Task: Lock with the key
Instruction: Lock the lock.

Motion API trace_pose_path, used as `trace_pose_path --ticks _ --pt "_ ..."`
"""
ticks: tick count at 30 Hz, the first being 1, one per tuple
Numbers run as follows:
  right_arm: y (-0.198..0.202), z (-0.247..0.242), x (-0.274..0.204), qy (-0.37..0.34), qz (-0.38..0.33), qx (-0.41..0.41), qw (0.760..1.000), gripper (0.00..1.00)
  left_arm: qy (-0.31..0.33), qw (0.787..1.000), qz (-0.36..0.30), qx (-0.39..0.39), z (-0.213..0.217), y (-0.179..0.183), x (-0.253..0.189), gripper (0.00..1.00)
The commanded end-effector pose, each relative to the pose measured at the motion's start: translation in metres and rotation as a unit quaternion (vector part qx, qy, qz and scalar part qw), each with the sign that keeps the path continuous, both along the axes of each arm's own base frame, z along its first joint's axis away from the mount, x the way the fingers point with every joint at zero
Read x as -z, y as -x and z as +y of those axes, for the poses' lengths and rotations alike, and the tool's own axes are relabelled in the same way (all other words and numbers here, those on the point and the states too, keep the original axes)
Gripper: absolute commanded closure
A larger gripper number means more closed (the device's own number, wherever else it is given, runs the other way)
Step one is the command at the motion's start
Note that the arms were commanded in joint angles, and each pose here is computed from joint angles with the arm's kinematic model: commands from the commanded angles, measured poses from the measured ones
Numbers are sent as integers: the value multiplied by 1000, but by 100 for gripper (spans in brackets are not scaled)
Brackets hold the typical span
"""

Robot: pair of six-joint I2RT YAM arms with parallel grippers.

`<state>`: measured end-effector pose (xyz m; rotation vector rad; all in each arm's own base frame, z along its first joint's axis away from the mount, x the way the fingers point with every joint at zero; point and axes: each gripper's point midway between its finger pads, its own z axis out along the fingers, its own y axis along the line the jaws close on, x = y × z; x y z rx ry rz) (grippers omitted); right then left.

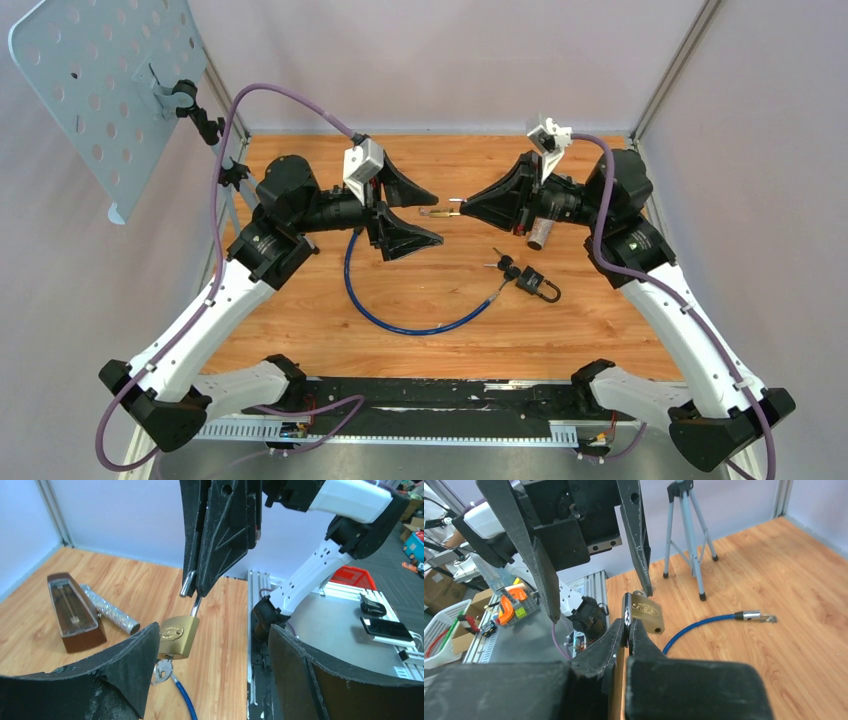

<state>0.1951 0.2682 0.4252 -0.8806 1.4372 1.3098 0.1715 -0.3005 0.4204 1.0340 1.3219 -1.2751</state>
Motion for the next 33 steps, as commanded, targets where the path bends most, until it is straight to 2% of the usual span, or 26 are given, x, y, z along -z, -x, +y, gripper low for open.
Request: trace_pose_path --ticks 1,7,12,18,25,29,31,33 --pt "15 -7 -53 -66 -94 6 993 100 58 998 -27 17 3 13 -32 15" --pt "19 -9 -63 -73 -95 3 993 100 71 996 -47 -21 7 3 -37 12" --pt "24 -6 -66 -78 -93 -17 992 100 79 996 -49 -9 5 6 -42 13" --pt "24 -5 -69 -82 -95 -23 992 100 61 998 -17 25 -5 6 -31 32" --pt "23 -3 -68 -85 -92 -31 992 100 55 998 -4 39 -10 5 -28 46" --pt "21 -1 -66 -84 -89 -32 992 100 57 997 -7 44 -10 6 -30 62" --pt "20 -1 -66 -84 -87 -32 992 100 57 998 -8 40 -9 6 -30 77" --pt "20 -1 -66 -85 -86 -31 992 100 58 998 -9 39 -9 6 -30 88"
